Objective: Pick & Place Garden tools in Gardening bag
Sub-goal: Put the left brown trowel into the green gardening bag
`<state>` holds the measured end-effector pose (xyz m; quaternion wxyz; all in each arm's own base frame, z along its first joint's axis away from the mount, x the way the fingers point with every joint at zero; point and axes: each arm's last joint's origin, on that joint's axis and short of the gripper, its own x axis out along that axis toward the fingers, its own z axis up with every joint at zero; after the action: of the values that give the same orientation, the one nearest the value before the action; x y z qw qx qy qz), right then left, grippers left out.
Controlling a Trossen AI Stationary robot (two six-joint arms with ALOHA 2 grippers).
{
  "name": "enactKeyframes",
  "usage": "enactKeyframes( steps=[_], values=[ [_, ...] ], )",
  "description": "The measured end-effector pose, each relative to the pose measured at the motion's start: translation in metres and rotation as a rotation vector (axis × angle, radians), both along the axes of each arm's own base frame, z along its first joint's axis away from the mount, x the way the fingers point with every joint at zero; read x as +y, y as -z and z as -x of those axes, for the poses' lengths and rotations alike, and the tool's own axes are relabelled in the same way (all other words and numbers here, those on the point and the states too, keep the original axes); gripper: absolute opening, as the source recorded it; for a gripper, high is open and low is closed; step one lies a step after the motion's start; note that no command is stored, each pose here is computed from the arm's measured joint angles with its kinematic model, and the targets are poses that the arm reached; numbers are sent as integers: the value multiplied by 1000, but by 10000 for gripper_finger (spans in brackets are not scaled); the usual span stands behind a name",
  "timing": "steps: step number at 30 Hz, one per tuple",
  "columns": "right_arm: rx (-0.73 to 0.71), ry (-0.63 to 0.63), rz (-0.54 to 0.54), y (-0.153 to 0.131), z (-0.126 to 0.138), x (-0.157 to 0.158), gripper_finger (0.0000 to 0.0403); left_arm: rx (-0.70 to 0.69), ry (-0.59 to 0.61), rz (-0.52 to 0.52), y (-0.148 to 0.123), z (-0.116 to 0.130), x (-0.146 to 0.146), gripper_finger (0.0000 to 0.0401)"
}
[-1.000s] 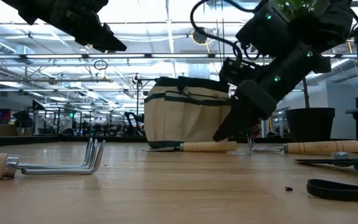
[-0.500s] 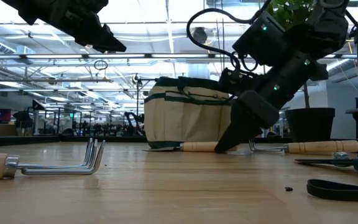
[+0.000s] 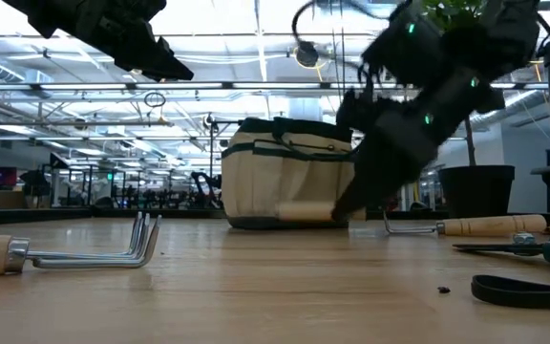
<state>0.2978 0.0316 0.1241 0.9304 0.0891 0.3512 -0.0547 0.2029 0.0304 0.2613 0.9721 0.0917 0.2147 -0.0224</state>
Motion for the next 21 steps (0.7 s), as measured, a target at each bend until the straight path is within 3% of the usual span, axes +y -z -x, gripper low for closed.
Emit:
enactKeyframes(
  steps=[11, 17, 21],
  values=[
    [-215, -103, 74, -77, 20, 8, 59, 2, 2, -4, 0, 0, 0, 93],
    [-142, -81, 283, -111, 19, 10, 59, -2, 11, -29, 0, 0, 0, 93],
    [-86, -133, 391, -140, 13, 9, 59, -12, 11, -31, -1, 0, 0, 93]
  ],
)
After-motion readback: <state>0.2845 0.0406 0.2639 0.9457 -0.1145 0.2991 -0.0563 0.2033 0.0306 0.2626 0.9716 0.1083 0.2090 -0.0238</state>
